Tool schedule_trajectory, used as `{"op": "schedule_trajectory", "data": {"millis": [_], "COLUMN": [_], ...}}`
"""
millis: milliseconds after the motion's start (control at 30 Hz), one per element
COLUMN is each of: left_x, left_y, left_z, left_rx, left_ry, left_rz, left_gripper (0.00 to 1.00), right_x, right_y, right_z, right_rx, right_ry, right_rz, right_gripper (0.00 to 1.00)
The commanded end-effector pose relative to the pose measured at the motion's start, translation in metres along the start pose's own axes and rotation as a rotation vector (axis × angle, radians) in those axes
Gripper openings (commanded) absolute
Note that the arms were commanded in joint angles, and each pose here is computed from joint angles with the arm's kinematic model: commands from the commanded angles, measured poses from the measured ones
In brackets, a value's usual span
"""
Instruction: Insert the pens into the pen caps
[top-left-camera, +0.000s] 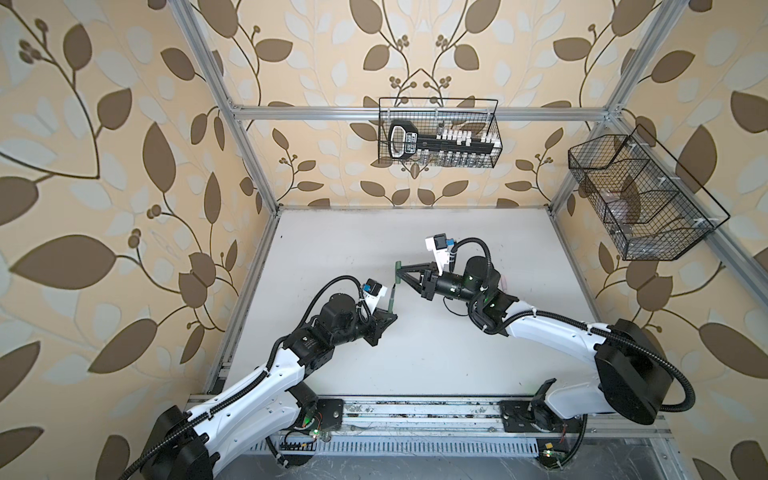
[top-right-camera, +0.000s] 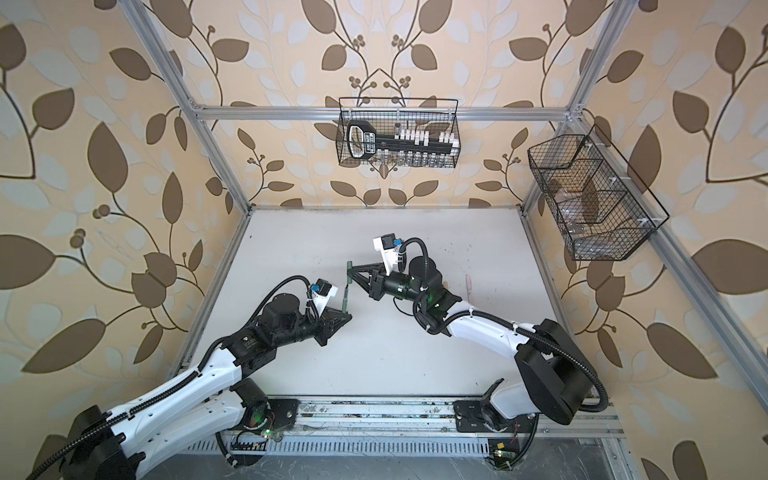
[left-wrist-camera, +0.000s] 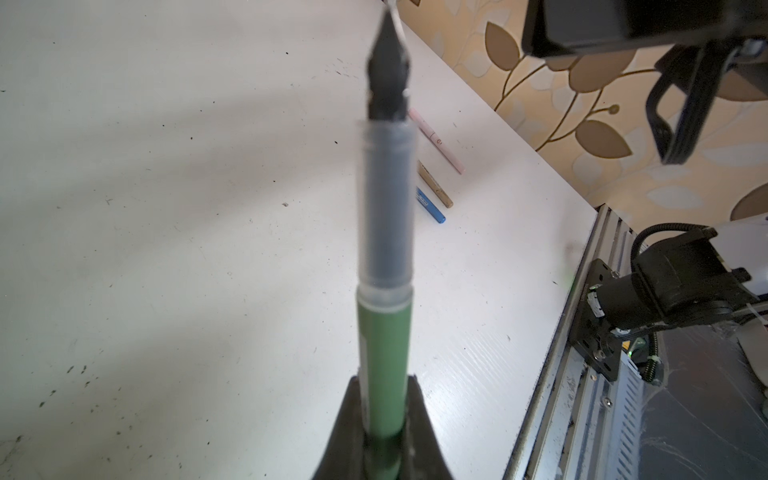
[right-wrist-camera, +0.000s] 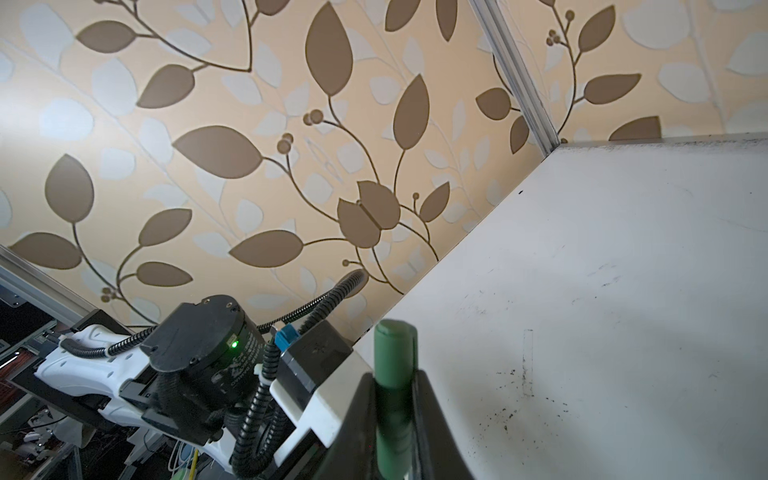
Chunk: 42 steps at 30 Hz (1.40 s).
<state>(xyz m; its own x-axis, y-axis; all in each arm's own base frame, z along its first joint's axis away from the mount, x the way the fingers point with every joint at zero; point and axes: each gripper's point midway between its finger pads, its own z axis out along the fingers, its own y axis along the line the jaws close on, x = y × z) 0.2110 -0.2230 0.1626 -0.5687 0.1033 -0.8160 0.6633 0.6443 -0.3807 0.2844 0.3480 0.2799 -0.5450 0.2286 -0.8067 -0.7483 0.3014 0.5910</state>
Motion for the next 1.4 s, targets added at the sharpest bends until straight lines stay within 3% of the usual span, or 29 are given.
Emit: {"op": "schedule_trajectory", "data": {"millis": [0, 500, 700, 900, 1200, 1367], "left_x": [-0.020, -0.021, -0.013, -0.003, -0.002, -0.001], "left_y": [-0.009, -0.010, 0.001, 0.005, 0.003, 0.000], "left_z": [-0.005, -0.005, -0.013, -0.021, -0.015, -0.014], "left_rx": [0.016, 0.021, -0.047, -0.070, -0.044, -0.029], "left_ry": [-0.050, -0.049, -0.043, -0.045, -0.029, -0.026], "left_rz": [0.039, 0.034, -0.009, -0.038, -0.020, -0.015], "left_gripper": [0.00, 0.00, 0.00, 0.00, 0.00, 0.00], "right_x": [-0.009, 0.008, 0.017, 0.051, 0.132, 0.160], "right_y": [0.012, 0.000, -0.042, -0.085, -0.154, -0.178], "right_z": [0.000, 0.000, -0.031, -0.060, -0.102, -0.112], "right_rx": [-0.032, 0.016, 0.240, 0.468, 0.777, 0.869], "right_ry": [-0.016, 0.013, 0.065, 0.200, 0.488, 0.637], "right_rz": [-0.022, 0.017, 0.048, 0.095, 0.231, 0.256], "right_gripper": [0.16, 0.16, 0.16, 0.16, 0.16, 0.16]}}
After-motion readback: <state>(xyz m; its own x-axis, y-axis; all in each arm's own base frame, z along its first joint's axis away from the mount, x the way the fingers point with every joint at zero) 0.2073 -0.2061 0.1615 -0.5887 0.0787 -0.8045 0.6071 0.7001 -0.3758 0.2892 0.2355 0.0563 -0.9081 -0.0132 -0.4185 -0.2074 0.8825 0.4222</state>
